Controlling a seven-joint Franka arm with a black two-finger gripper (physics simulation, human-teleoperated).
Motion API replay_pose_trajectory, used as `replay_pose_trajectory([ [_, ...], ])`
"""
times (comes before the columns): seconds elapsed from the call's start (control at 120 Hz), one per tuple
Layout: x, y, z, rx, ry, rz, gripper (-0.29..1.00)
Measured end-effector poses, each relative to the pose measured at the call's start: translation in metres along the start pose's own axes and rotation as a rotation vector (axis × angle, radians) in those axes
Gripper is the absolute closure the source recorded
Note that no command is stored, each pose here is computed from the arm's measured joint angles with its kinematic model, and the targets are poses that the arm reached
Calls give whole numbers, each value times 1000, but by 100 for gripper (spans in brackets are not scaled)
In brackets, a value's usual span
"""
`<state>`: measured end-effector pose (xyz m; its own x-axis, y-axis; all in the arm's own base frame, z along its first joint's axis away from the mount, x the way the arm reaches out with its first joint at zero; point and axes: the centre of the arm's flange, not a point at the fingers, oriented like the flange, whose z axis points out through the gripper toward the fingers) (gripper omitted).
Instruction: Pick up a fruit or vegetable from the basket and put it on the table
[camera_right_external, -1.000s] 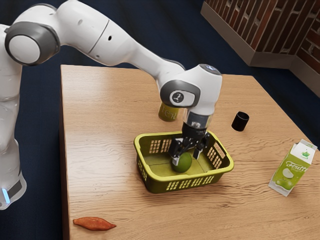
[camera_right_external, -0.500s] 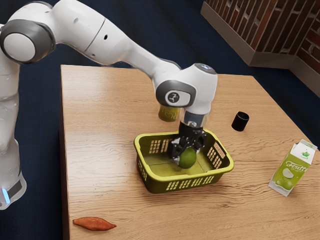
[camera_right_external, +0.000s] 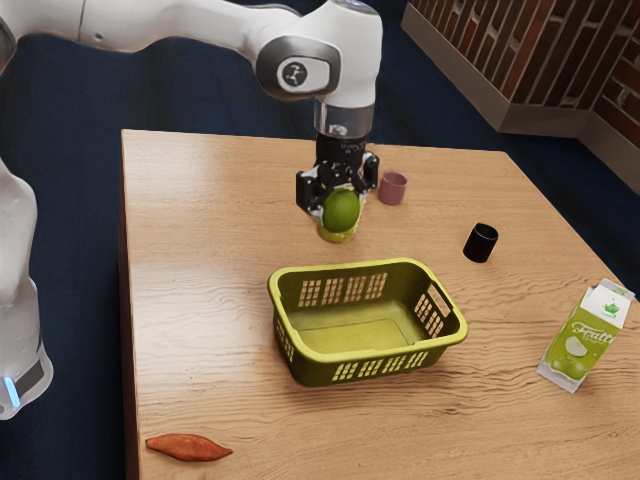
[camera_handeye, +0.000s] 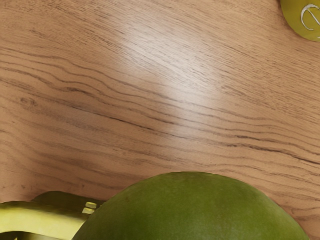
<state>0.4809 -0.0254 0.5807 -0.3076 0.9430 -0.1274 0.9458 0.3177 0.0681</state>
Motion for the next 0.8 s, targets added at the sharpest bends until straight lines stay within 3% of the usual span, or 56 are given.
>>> replay_pose_trajectory([
  [0.183,61,10,-2,26,14,-47,41],
  [0.35,82,13,0,45,25,-38,41],
  [0.483,86,13,1,52,40,-13,19],
  [0.8,96,15,1,56,54,17,2],
])
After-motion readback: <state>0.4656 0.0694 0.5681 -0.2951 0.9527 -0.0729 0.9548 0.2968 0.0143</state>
